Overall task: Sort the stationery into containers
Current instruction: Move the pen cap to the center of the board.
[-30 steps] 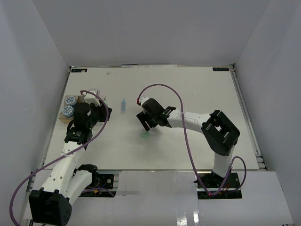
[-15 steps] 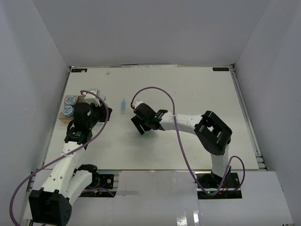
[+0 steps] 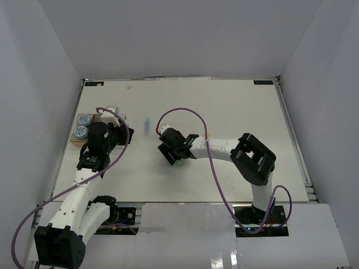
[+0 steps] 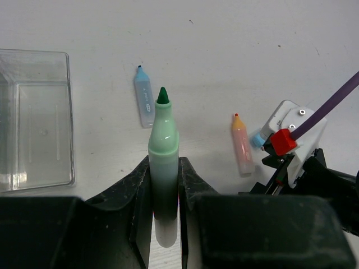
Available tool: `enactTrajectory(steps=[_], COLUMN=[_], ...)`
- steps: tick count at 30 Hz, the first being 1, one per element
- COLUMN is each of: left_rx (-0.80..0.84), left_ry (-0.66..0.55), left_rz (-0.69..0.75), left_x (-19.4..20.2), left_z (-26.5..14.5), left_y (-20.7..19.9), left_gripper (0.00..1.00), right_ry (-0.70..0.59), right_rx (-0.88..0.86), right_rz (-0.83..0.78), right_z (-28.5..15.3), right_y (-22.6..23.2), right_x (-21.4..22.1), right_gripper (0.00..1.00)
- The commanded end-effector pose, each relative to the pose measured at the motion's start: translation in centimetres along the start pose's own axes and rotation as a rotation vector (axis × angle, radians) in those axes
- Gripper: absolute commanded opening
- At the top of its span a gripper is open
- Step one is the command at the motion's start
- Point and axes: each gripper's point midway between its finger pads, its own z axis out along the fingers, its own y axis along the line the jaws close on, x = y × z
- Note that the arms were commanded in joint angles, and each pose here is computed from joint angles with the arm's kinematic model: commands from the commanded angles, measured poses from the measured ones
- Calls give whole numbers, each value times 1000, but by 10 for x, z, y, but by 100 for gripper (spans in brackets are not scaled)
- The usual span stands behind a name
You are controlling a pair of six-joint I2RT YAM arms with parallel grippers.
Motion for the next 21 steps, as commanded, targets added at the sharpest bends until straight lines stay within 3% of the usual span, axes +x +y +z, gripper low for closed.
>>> enactTrajectory(steps=[1, 11, 21], left_rx=[20, 21, 30], left_ry=[-27, -27, -24], left_rz=[8, 8, 8], left_x=[-7, -7, -7], left_z=[0, 0, -1], left_y=[-3, -3, -5], left_gripper=[3, 3, 3], right_ry=[-11, -36, 25], right_rx=[12, -20, -4], right_rz=[-21, -14, 220], right_z=[-15, -28, -36], right_y=[-5, -3, 4], right_x=[4, 1, 2], right_gripper=[76, 76, 73])
